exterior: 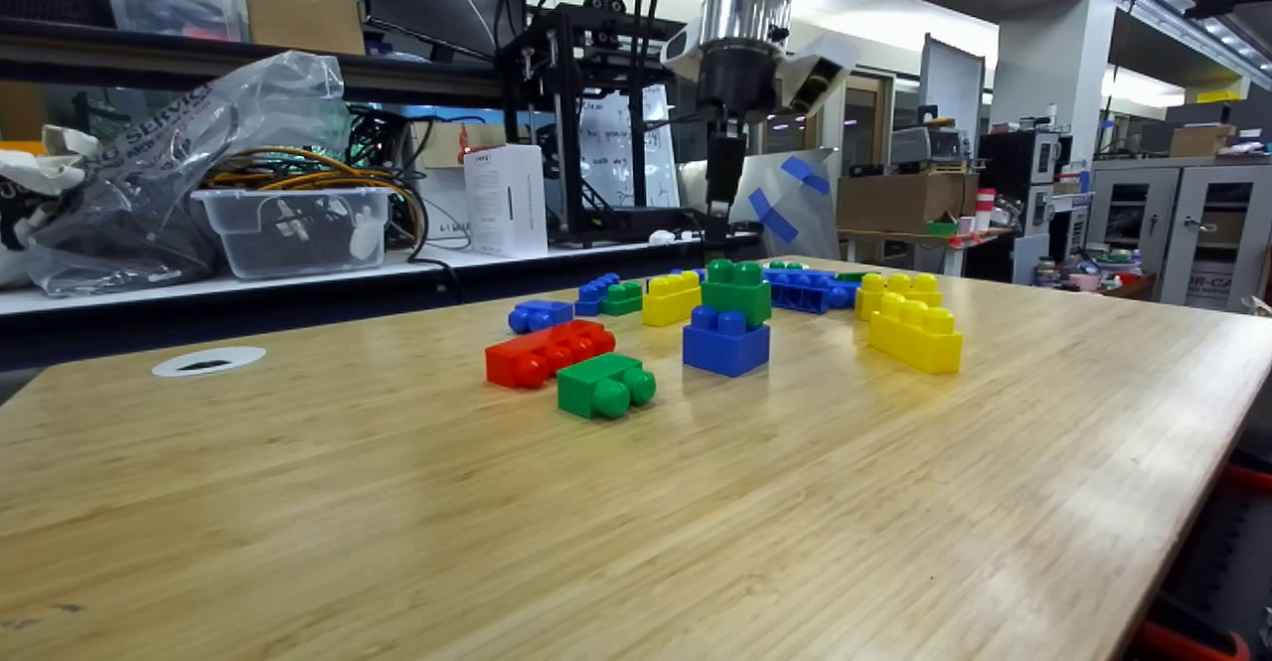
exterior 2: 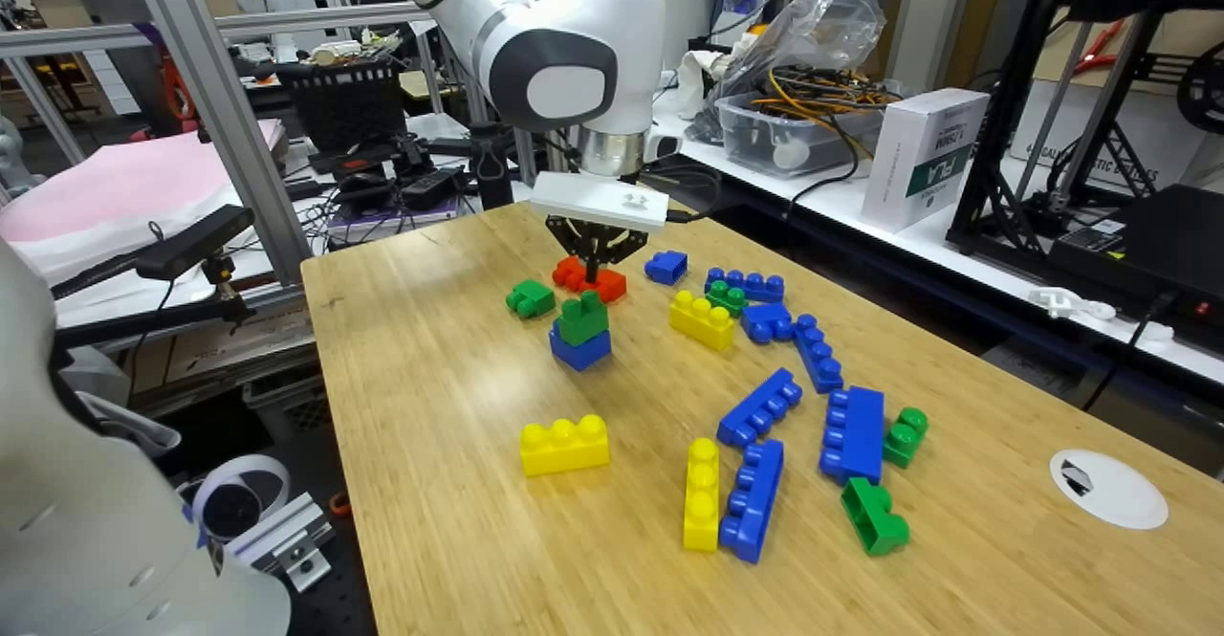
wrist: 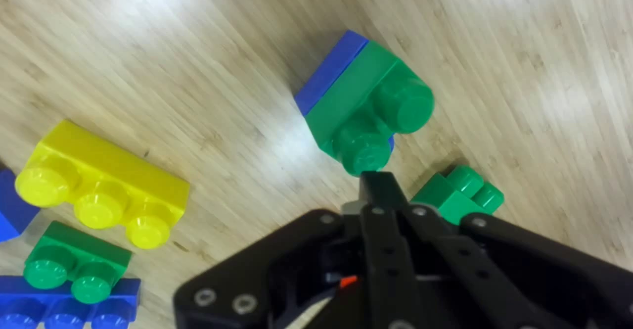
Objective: Put one of the green blocks on top of one of the blue blocks
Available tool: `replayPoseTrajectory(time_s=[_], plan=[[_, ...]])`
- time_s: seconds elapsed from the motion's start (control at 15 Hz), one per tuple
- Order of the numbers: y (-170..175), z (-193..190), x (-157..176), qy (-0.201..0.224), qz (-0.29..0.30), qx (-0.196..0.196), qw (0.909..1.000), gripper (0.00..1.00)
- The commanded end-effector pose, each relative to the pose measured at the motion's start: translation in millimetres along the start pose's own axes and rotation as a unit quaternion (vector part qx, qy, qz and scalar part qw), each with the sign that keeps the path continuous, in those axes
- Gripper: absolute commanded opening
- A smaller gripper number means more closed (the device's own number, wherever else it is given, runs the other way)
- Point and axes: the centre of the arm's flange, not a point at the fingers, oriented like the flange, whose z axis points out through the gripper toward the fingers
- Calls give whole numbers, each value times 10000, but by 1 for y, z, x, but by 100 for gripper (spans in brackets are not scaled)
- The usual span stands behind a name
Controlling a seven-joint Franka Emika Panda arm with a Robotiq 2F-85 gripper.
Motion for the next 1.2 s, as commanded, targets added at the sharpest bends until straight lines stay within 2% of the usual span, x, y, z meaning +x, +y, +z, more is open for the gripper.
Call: replayPoseTrajectory(time_s=[0.0, 1.13], plan=[[7, 10, 7, -142, 217, 236, 9994, 0], [9, 26, -1, -343, 288, 341, 9984, 0]])
